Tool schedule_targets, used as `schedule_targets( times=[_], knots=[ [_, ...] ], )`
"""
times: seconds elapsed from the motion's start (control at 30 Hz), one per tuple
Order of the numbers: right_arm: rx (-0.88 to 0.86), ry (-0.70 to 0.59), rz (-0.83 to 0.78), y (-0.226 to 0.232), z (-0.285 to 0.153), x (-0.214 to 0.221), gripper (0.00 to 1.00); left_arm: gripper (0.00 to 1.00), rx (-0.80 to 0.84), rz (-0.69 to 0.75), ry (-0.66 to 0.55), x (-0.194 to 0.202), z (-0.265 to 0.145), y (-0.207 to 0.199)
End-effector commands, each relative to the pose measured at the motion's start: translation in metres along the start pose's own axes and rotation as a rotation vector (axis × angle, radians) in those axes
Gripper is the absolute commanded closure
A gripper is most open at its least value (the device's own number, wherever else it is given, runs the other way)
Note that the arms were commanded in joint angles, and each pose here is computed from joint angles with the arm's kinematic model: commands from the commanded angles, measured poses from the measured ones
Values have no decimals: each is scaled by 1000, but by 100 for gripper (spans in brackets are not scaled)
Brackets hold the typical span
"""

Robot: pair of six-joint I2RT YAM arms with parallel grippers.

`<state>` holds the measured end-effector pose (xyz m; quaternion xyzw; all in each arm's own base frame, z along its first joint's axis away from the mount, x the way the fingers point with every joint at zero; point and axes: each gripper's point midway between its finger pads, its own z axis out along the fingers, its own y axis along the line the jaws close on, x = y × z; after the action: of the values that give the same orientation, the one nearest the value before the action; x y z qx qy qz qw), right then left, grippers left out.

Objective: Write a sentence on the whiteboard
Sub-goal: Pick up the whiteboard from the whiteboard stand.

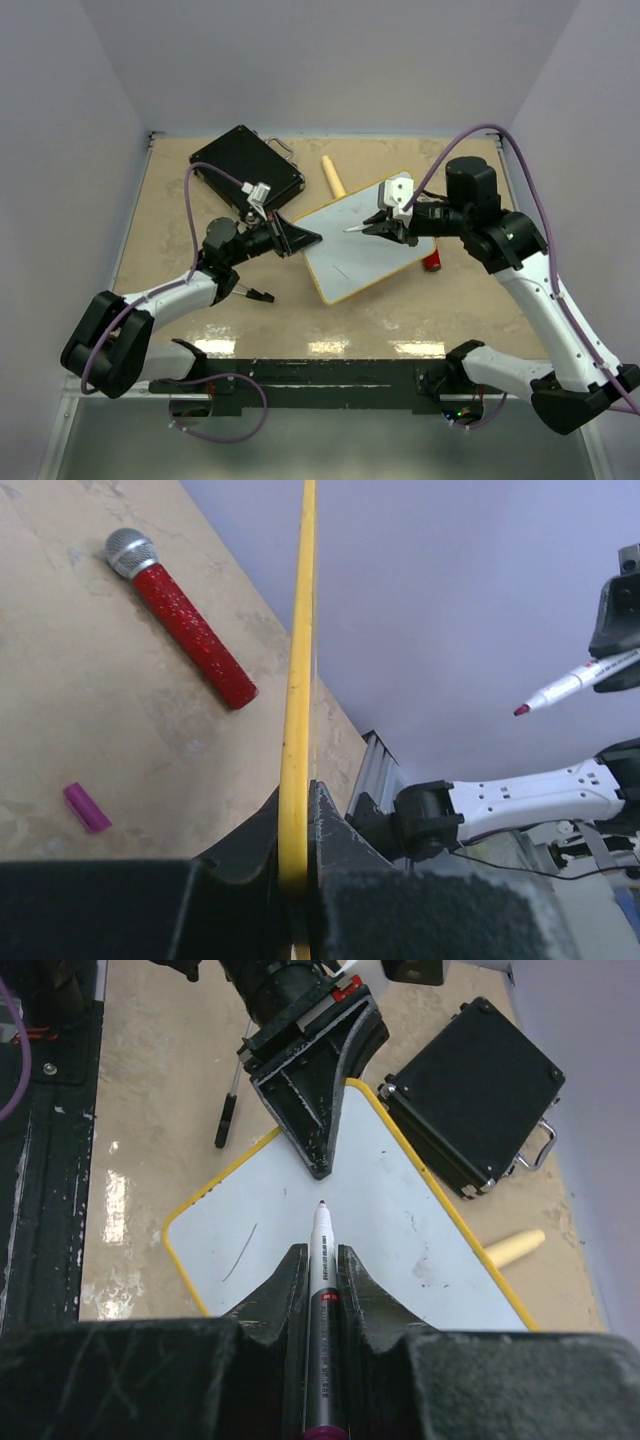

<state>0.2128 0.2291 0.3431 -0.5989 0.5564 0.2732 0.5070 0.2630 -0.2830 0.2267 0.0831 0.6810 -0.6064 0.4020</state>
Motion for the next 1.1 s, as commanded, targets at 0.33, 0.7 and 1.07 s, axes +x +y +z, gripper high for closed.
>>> schedule_targets(
  times=[0.33,0.7,1.07],
  knots=[
    [-135,-7,-91,28,-19,-6,100,100,120,57,-134,-10,-3,-58],
    [-213,-72,-16,24,-9,-2,100,100,28,102,-139,-2,-19,-46],
    [-129,-60,54,13,6,-15,100,100,-20,111,-165,-16,-20,-50]
  ],
)
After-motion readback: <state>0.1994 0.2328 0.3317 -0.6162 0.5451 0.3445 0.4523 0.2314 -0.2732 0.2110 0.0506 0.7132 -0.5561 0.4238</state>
